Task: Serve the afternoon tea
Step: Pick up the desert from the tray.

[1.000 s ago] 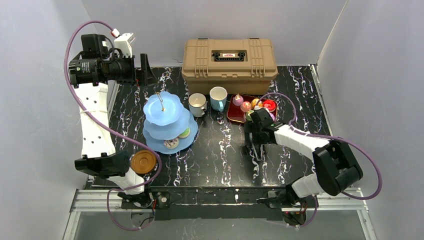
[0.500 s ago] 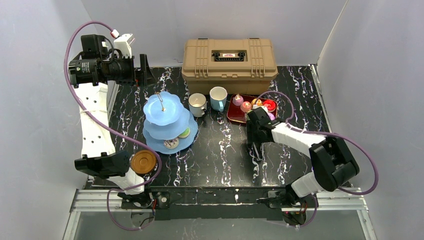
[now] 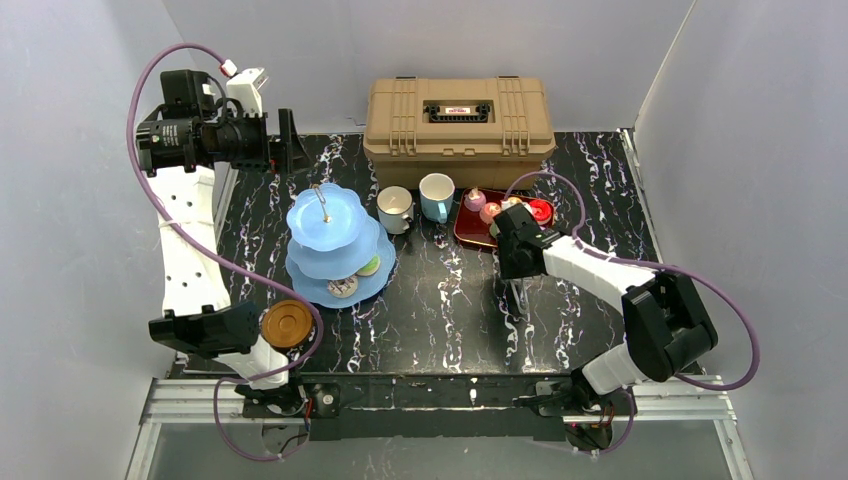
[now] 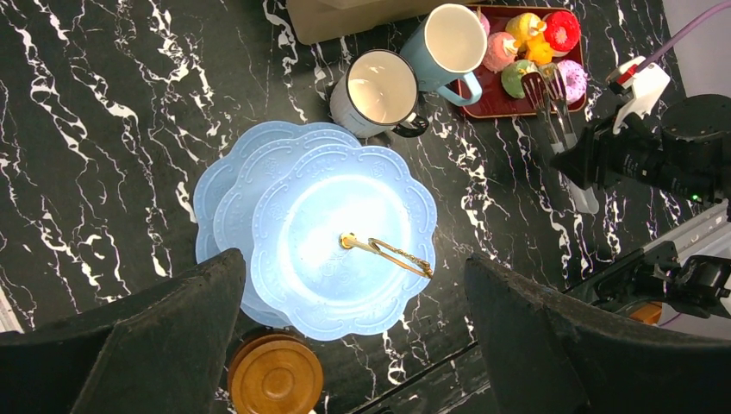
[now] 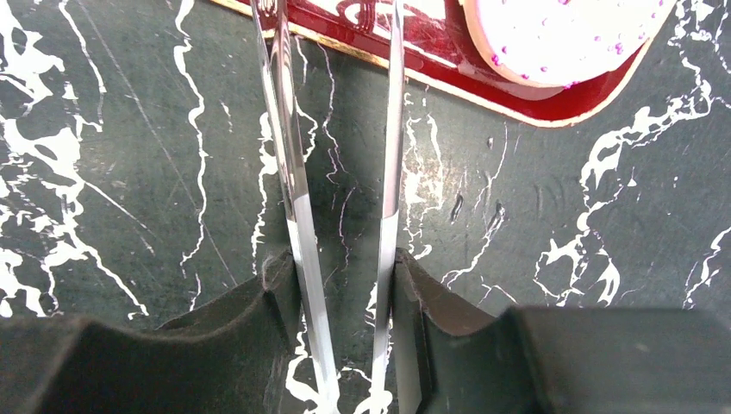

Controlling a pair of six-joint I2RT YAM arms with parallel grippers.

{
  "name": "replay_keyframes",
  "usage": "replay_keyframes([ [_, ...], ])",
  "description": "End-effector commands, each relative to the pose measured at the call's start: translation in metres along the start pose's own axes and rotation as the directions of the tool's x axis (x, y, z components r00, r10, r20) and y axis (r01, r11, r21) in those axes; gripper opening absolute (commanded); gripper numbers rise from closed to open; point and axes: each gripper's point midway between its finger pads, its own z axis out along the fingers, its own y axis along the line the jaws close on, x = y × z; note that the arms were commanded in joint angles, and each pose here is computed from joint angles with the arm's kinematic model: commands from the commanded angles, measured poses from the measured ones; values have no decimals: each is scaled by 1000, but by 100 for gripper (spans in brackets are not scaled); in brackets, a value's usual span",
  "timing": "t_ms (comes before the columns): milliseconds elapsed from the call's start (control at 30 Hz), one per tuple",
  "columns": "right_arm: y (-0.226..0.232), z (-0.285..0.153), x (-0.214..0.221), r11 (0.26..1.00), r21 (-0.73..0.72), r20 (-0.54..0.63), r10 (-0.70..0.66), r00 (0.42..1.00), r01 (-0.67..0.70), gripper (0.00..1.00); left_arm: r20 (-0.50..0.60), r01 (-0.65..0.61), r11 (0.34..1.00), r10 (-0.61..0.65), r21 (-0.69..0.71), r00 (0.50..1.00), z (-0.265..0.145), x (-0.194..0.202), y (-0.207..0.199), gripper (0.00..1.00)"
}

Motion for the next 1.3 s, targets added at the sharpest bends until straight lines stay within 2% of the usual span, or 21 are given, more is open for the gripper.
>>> replay_keyframes([
  [0, 10, -27, -32, 998, -57, 74, -10, 997, 15, 22, 38, -25, 999, 24, 20, 999, -16, -1, -13, 96],
  [233, 23, -62, -48, 986, -163, 104, -3, 995, 20, 19, 44, -29, 999, 29, 19, 999, -18, -3, -13, 96],
  [400, 28, -87, -47, 975, -221, 87, -6, 996, 25, 13, 45, -26, 999, 25, 22, 999, -17, -3, -13, 96],
  [600, 40, -113, -50, 950, -312, 98, 2, 995, 29, 15, 48, -22, 999, 21, 27, 999, -17, -6, -14, 96],
  [867, 103, -157, -62, 889, -426, 172, -106, 979, 171, 15, 44, -18, 1000, 17, 24, 999, -15, -6, -12, 95],
  [1267, 182, -173, -58, 815, -520, 220, -163, 962, 257, 16, 46, -18, 1000, 17, 20, 999, -19, -6, -13, 95],
])
